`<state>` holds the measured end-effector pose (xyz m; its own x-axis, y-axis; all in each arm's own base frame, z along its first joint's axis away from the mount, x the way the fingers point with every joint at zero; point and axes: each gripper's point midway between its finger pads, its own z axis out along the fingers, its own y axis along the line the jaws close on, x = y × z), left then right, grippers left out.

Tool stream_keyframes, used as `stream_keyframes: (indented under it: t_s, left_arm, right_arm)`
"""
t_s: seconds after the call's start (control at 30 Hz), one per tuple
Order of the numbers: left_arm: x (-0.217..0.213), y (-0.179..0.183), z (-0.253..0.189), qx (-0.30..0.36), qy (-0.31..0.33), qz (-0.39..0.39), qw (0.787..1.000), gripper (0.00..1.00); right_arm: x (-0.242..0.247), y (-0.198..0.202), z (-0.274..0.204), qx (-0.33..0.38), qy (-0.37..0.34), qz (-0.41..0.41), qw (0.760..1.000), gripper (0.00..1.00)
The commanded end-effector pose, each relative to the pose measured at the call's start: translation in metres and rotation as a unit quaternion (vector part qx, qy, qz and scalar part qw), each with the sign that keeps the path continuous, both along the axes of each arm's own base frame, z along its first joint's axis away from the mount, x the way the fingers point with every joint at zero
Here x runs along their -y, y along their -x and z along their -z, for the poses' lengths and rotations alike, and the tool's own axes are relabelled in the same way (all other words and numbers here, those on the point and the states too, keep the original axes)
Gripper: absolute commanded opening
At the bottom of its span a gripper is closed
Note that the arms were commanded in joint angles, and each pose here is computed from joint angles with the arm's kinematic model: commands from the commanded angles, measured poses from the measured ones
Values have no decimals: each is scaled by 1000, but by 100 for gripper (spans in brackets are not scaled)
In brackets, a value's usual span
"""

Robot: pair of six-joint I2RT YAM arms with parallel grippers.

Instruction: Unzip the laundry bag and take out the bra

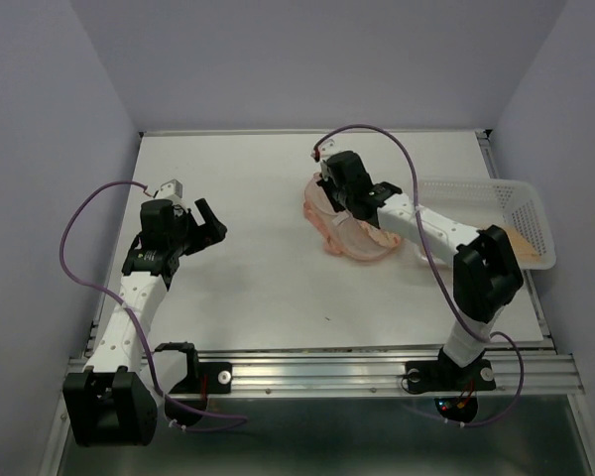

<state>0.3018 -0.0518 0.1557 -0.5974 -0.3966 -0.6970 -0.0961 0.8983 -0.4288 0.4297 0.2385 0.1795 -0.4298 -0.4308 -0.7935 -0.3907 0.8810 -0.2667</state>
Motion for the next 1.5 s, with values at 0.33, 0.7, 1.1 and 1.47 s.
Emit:
stream_keyframes:
  t_s: [0.33,0.7,1.1,1.47]
  left_arm:
    - [0,-2,-9,26,-3,6,1000,99]
    - [-6,-11,-87,87,2,-23,996,99]
    - [-49,58,-230,233,-54,-125,963,99]
    - [-75,148,-272,334,-89,-182,921,99]
  right_arm:
    - [-38,24,2,-67,-121,-53,989,96]
    - [62,32,-132,85,-187,116,972,100]
    - [192,180,-262,286,-282,183,897,100]
    - [234,275,-263,342,-296,115,884,100]
